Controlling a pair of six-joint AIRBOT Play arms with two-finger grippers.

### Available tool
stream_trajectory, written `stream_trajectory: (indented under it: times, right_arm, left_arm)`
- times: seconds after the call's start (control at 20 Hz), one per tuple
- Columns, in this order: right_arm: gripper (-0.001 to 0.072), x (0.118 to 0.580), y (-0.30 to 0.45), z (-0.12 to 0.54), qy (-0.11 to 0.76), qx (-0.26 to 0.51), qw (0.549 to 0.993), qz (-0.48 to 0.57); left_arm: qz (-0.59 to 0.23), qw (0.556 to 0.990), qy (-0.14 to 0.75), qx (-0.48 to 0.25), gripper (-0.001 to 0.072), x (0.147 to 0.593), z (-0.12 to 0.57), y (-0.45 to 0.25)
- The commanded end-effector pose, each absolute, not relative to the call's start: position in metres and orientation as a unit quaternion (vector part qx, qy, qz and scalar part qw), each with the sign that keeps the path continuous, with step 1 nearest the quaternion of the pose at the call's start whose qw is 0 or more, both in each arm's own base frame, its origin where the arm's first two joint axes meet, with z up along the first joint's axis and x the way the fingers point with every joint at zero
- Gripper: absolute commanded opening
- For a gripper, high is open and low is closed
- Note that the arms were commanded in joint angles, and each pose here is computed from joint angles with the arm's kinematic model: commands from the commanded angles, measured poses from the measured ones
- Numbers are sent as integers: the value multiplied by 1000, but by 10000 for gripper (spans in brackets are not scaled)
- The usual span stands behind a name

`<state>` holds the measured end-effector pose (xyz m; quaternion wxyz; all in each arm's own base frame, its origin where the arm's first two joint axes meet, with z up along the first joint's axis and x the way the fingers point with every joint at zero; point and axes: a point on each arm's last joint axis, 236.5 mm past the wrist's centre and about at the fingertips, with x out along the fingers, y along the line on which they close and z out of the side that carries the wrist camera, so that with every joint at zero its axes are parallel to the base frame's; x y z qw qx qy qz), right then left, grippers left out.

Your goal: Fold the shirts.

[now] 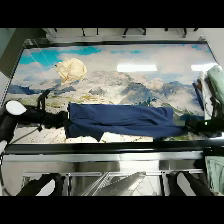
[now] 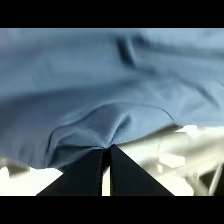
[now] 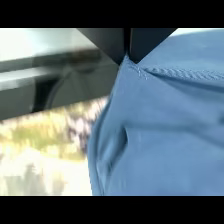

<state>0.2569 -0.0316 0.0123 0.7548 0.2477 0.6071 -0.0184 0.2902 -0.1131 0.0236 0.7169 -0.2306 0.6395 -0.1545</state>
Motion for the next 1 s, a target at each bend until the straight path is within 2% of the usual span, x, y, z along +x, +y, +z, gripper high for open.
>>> stream_trajectory:
  times: [0.0, 0.2, 0.5, 0.75, 0.95]
  right_arm:
    - [21, 309, -41, 14, 584, 267, 766, -2]
    - [22, 354, -45, -12, 601, 265, 754, 9]
    - [22, 373, -51, -73, 629, 283, 724, -4]
    - [22, 410, -48, -68, 572, 283, 770, 16]
    - [35, 412, -48, -69, 569, 282, 772, 15]
  left_arm:
    - [-147, 740, 615, -229, 18, 356, 18, -107]
    - [-141, 739, 621, -218, 18, 413, 1, -100]
    - [-144, 718, 649, -204, 18, 453, -30, -97]
    - [-150, 724, 643, -199, 18, 478, -32, -98]
    - [-158, 705, 664, -194, 20, 472, -47, -107]
